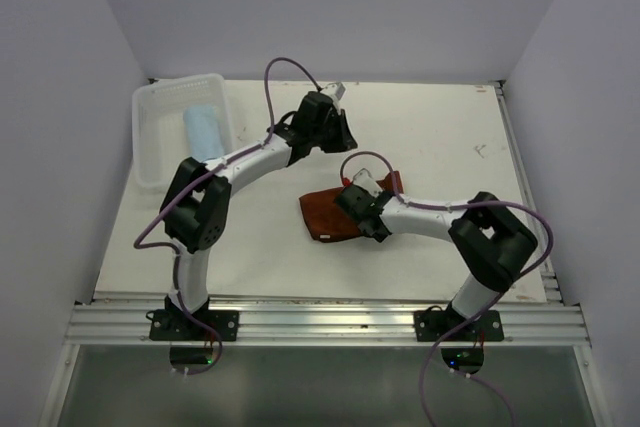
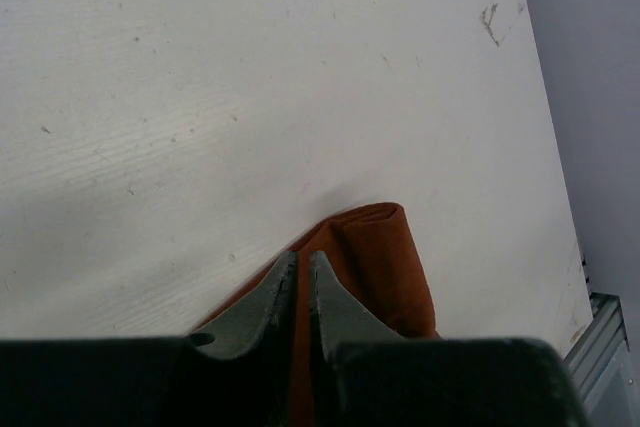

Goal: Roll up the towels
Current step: Roll the towel

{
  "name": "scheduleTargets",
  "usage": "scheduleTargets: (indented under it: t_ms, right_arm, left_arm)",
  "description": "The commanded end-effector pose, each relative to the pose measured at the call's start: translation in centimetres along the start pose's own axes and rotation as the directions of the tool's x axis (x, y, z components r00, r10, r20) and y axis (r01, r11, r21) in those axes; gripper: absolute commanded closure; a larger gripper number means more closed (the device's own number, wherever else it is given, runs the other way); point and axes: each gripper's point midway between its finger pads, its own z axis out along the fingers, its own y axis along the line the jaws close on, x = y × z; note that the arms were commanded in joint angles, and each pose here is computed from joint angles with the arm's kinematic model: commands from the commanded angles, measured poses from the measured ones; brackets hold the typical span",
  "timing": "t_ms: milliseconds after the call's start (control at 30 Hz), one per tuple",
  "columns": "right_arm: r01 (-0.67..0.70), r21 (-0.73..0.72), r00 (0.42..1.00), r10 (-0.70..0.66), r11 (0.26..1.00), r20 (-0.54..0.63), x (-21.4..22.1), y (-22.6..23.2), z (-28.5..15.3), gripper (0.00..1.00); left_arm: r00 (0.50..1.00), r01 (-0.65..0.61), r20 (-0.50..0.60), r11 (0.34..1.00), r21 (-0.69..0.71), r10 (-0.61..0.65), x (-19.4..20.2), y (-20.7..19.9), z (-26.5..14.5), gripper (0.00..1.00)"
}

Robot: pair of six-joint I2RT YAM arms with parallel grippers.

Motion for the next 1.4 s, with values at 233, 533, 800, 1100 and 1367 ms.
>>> scheduleTargets:
  t_ms: [233,533,800,1100,1367]
  right_arm:
    - [0.237,0.104,0.971,-0.233,0.966,-0.053,0.5,0.8,0.6,1.0]
    - [0.337,0.139,0.941,-0.33,0.931,-0.073,1.0,1.7,0.9,1.0]
    - [0.351,0.149,0.936,-0.342,0.924,-0.083,1.0,1.9,1.2,1.0]
    - [0.363,0.149,0.931,-0.353,0.92,-0.09,0.9,2.1,1.3,1.0]
    - [0.369,0.147,0.929,-0.359,0.918,-0.095,0.9,2.3,1.4,1.0]
  left_arm:
    - [0.998,-0.057,0.029,0.986,0.156,0.053,-2.9,-4.5,-1.2,0.9]
    - [0.994,-0.099,-0.006,0.954,0.283,0.105,-1.5,-8.1,-0.7,0.92]
    - [0.987,-0.075,-0.098,0.908,0.412,0.126,3.0,-11.3,0.7,0.96]
    - [0.974,-0.073,-0.143,0.844,0.531,0.174,6.2,-13.0,1.9,0.96]
    - [0.958,-0.049,-0.22,0.863,0.502,0.183,9.3,-11.4,4.8,0.96]
